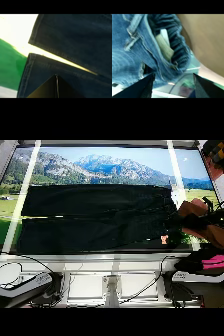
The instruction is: Fold the clothes and pants, and hang the long-sleeved shirts on hangers.
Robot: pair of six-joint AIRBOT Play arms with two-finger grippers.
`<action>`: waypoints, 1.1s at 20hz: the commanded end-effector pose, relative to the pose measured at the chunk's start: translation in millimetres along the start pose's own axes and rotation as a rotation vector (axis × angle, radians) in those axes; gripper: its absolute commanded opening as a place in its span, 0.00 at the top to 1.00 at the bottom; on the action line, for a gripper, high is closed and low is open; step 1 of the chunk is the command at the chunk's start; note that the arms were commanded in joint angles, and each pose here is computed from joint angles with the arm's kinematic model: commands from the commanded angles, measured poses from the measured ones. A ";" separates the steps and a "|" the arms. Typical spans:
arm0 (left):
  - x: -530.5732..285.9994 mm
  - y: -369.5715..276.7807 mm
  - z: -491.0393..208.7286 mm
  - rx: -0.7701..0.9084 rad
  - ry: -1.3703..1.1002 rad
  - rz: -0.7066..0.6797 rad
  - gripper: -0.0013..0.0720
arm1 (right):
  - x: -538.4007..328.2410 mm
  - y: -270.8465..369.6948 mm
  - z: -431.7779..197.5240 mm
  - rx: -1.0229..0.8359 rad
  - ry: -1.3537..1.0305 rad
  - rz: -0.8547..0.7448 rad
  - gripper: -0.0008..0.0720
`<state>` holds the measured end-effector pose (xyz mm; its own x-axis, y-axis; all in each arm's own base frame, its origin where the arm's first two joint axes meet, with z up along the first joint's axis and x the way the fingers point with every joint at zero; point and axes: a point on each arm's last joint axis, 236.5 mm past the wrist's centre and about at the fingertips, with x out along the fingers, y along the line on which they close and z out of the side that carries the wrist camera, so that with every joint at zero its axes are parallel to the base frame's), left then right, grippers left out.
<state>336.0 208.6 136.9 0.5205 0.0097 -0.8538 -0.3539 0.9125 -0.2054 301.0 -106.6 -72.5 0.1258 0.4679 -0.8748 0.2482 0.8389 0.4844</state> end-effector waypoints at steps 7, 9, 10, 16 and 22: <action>10.3 55.5 -81.1 -0.077 -0.024 0.202 0.93 | 11.8 17.7 13.0 0.045 -0.035 0.117 0.48; 24.5 70.3 -116.8 -0.168 0.060 0.207 0.93 | 11.7 18.0 12.7 0.035 -0.035 0.118 0.77; 29.6 74.8 -129.3 -0.197 0.085 0.206 0.93 | 11.7 18.4 12.1 0.030 -0.032 0.120 0.92; 42.9 105.2 -163.0 -0.200 0.191 0.238 0.38 | 11.4 19.4 10.8 0.029 -0.027 0.123 0.93; 79.2 113.6 -217.3 -0.081 0.440 0.075 0.38 | 11.3 21.2 8.2 0.012 -0.017 0.131 0.93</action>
<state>181.3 235.2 -33.2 0.1795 0.0011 -0.9838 -0.5443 0.8331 -0.0983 316.4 -86.5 -72.6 0.1773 0.5646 -0.8061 0.2531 0.7654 0.5917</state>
